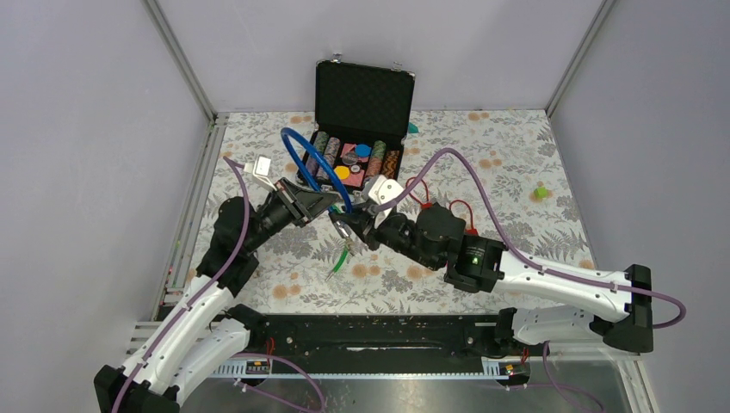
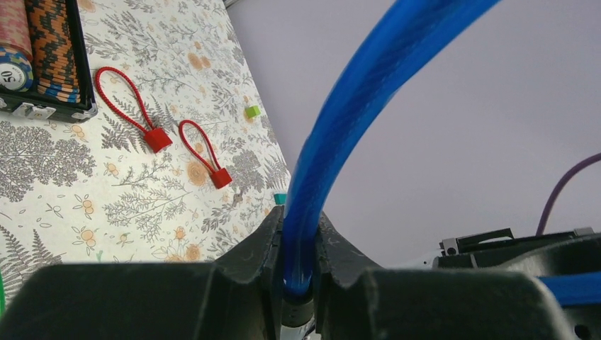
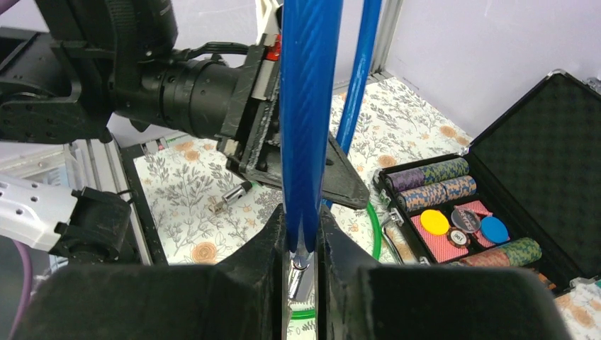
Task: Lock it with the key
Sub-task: Lock the lock.
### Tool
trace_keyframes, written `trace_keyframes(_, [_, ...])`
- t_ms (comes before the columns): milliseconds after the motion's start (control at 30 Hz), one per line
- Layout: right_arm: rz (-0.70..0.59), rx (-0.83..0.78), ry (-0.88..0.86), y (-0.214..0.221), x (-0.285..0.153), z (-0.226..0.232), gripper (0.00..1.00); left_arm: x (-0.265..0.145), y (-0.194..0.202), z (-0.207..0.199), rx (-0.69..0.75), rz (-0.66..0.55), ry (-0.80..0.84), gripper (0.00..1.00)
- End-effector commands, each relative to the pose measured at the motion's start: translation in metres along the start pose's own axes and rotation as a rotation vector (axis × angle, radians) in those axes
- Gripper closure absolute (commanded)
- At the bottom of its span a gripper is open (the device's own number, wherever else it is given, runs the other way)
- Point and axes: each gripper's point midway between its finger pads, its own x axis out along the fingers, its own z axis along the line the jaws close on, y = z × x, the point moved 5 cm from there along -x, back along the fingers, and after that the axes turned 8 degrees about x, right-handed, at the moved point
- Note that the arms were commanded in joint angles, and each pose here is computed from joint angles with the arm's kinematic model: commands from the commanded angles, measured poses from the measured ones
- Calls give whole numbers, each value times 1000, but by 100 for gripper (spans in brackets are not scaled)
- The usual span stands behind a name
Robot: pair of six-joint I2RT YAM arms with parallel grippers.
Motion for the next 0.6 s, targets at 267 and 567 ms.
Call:
trace_keyframes(267, [84,-162,-107,37,2,16,100,-6,-20,-40,-80,-71,147,100])
trace_keyframes(567, [90,-163,-166,47,-6,20,100,-2,-21,-33,-135,-74,105,100])
